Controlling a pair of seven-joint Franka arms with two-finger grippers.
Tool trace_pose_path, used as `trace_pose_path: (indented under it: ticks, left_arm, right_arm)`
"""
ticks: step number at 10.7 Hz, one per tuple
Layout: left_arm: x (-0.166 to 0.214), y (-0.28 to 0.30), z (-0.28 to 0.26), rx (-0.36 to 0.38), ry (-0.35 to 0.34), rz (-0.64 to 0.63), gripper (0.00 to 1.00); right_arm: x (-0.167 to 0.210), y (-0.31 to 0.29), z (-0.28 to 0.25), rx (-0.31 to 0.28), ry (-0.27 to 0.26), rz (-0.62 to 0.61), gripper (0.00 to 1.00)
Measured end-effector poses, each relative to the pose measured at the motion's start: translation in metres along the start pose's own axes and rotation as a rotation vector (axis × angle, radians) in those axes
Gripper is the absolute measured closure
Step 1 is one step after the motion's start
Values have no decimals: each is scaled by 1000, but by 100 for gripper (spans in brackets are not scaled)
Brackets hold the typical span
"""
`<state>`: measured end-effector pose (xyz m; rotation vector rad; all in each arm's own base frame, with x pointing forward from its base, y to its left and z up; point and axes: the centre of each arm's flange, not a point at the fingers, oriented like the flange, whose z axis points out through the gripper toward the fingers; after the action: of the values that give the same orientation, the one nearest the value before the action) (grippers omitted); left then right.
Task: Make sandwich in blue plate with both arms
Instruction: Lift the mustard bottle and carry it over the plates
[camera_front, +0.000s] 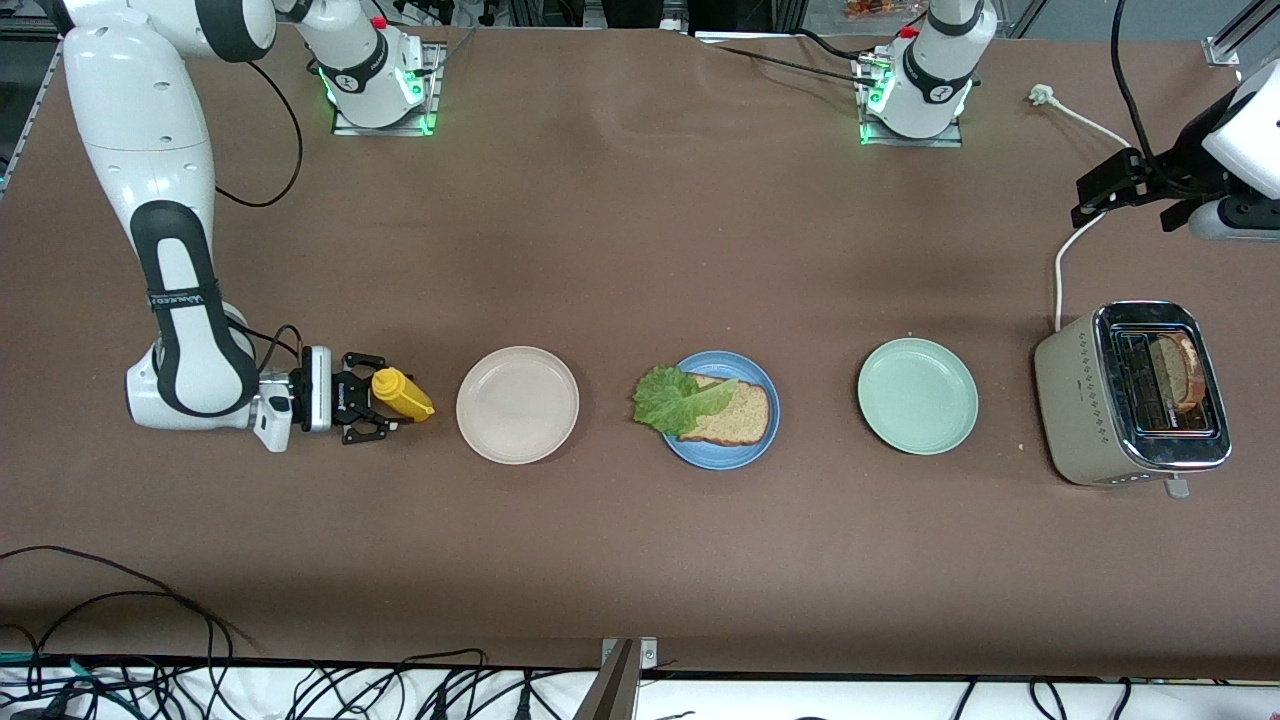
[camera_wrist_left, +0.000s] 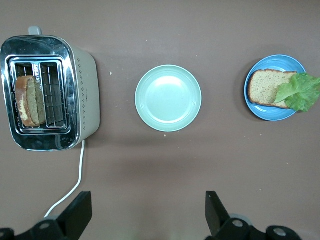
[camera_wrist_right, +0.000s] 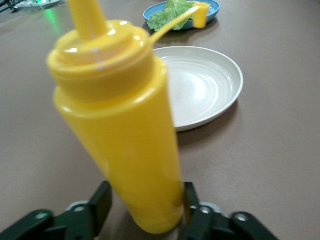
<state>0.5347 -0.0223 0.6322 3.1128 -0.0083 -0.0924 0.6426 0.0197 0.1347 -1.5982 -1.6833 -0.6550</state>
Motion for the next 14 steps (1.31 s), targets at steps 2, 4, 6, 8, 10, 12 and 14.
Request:
trace_pose_path:
  ticks: [2, 4, 6, 8, 10, 12, 14]
  left_arm:
    - [0, 1, 0, 0, 0, 2, 0]
    - [0, 1, 0, 0, 0, 2, 0]
    - [0, 1, 0, 0, 0, 2, 0]
    - [0, 1, 0, 0, 0, 2, 0]
    - [0, 1, 0, 0, -1, 2, 0]
    - [0, 1, 0, 0, -1, 2, 0]
    - [0, 1, 0, 0, -1, 2, 0]
  right_arm:
    - [7, 7, 1, -22, -25, -11, 58]
    - [32, 16, 11, -3, -95, 60, 63]
    - [72, 24, 14, 46, -229, 156, 67]
    - [139, 26, 9, 52, -420, 224, 77]
    - [214, 16, 11, 6, -619, 271, 82]
    - [274, 1, 34, -50, -768, 283, 82]
    - [307, -11, 58, -90, -848, 284, 82]
